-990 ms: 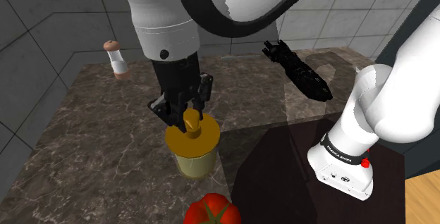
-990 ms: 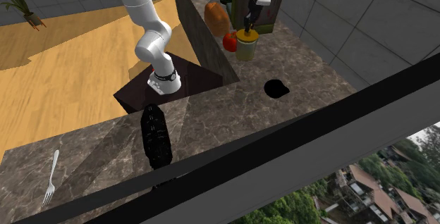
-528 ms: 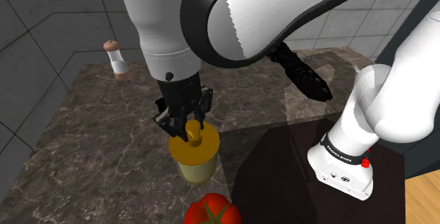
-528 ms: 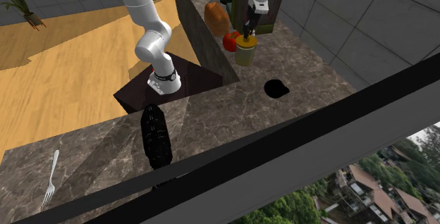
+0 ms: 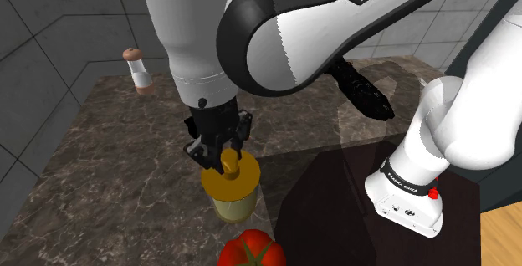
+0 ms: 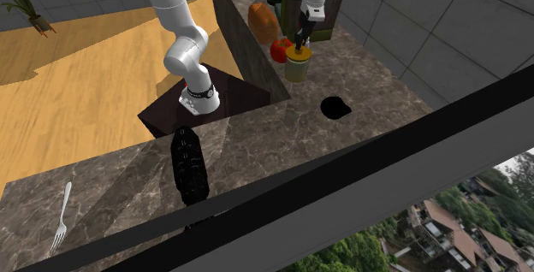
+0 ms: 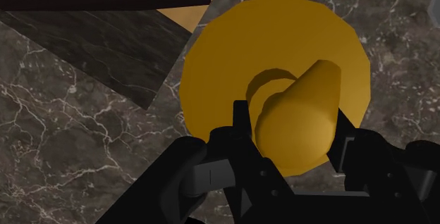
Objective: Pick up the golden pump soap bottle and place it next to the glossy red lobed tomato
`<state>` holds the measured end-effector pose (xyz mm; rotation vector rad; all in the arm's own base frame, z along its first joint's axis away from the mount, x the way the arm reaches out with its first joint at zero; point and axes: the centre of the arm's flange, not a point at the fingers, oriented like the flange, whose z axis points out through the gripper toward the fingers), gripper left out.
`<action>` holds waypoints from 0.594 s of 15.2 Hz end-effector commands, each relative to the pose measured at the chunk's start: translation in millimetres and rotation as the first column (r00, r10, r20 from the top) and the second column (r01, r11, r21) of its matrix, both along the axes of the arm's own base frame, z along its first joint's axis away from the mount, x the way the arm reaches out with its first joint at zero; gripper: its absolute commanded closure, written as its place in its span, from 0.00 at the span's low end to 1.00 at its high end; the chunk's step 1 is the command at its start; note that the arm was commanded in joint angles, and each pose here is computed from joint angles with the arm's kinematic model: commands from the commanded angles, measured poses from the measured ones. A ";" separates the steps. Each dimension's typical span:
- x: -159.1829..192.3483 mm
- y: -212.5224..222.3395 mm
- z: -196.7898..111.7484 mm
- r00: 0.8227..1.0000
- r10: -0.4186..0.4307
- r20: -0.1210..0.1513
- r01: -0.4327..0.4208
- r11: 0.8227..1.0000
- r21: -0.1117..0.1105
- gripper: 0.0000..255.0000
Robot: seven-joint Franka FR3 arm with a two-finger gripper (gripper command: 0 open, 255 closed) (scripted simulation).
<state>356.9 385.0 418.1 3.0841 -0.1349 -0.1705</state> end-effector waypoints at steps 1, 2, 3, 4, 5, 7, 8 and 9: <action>0.1 0.1 0.2 1.000 0.000 0.001 0.000 1.000 0.000 1.00; 0.1 0.1 0.2 1.000 0.000 0.001 0.000 1.000 0.000 1.00; 0.1 0.1 0.2 1.000 0.000 0.001 0.000 1.000 0.000 0.00; 0.2 0.1 0.2 1.000 0.000 0.001 0.000 1.000 0.000 0.00; 0.2 0.1 0.2 1.000 0.000 0.001 0.000 1.000 0.000 0.00; 0.2 0.1 0.2 1.000 0.000 0.001 0.000 1.000 0.000 0.00; 0.2 0.1 0.2 1.000 0.000 0.001 0.000 1.000 0.000 0.00; 1.6 0.7 13.3 1.000 0.000 0.001 0.000 1.000 0.000 0.00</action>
